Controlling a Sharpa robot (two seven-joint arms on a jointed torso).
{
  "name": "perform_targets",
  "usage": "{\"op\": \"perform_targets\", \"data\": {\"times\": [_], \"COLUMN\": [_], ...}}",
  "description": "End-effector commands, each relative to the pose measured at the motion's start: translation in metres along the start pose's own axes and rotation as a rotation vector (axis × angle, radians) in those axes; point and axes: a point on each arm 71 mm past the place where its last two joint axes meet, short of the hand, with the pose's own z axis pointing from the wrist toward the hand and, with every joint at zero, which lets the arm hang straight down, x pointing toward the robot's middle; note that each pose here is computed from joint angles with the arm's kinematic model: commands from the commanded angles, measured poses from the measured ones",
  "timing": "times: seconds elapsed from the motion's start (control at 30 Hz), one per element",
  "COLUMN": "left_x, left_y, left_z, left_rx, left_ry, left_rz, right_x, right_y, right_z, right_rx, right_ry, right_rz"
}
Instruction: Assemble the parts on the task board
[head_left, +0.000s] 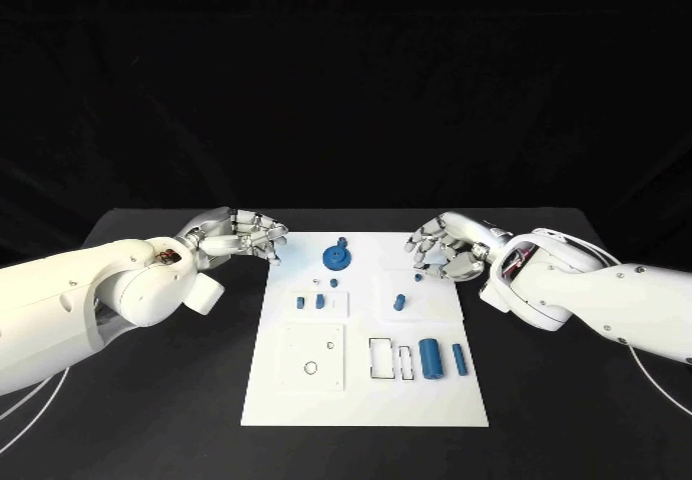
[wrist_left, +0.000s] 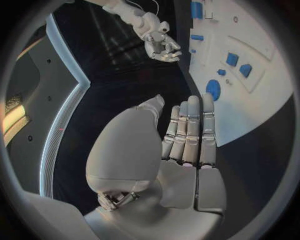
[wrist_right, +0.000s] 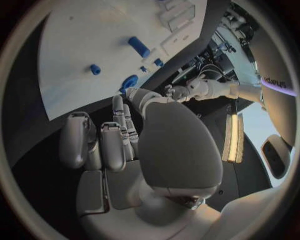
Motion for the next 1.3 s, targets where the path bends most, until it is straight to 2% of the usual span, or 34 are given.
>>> {"op": "perform_targets", "data": {"times": [0.03, 0.27, 0.47, 1.03, 1.13, 1.3], "left_x": [0.0017, 0.004, 0.0014, -0.0055, -0.0062, -0.0064], "left_y": [-0.0112, -0.0117, -0.0113, -0.0096, -0.0094, -0.0082], "left_z": [-0.005, -0.0116, -0.0149, -0.0186, -0.0189, -0.0179], "left_rx": [0.182, 0.222, 0.235, 0.231, 0.229, 0.213], "left_ry": [-0.012, -0.021, -0.045, -0.079, -0.084, -0.086], "left_rz": [-0.119, -0.131, -0.129, -0.124, -0.122, -0.085], "right_x": [0.012, 0.021, 0.023, 0.031, 0.03, 0.026], "right_y": [0.0, 0.0, 0.002, 0.004, 0.005, 0.011], "right_z": [-0.002, -0.003, -0.002, 0.002, 0.002, 0.0], "right_rx": [-0.012, -0.001, 0.006, 0.011, 0.006, -0.035], "right_ry": [0.071, 0.077, 0.044, 0.043, 0.021, -0.056], "right_rz": [-0.253, -0.378, -0.435, -0.457, -0.453, -0.427]}}
